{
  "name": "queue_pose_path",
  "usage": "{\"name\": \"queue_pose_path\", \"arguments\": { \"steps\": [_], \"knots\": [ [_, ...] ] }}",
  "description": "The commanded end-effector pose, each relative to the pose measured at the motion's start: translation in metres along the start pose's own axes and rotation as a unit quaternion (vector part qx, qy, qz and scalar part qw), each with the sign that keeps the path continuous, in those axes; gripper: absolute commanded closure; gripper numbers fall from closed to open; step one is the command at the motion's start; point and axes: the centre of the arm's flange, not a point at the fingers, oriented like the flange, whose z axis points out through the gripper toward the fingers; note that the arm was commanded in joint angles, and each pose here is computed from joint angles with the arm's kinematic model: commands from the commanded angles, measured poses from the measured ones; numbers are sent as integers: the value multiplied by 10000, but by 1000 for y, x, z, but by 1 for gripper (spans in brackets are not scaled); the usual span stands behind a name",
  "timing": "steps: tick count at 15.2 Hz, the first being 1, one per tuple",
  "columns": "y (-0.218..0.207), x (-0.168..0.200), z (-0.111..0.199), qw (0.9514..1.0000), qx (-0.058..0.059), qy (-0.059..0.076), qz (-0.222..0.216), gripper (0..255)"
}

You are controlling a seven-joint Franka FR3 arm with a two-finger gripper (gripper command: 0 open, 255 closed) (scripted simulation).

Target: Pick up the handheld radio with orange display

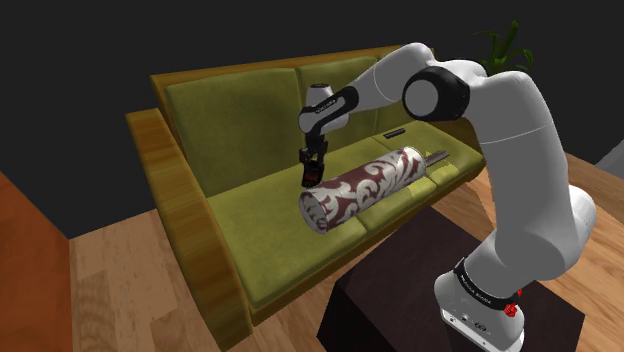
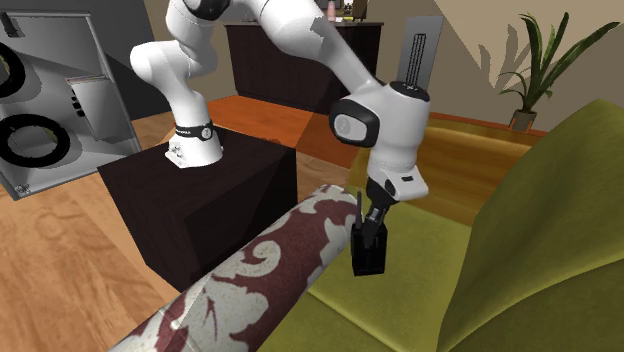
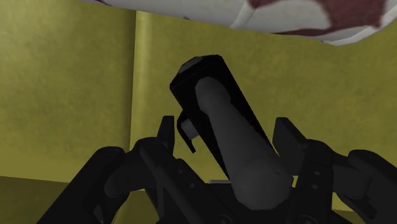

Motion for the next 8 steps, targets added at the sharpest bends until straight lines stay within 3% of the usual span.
{"name": "queue_pose_path", "arguments": {
  "steps": [1,8],
  "knots": [
    [0,-2,-11,10000,0,3,0,255],
    [-1,-3,-38,10000,0,3,0,255]
  ]
}}
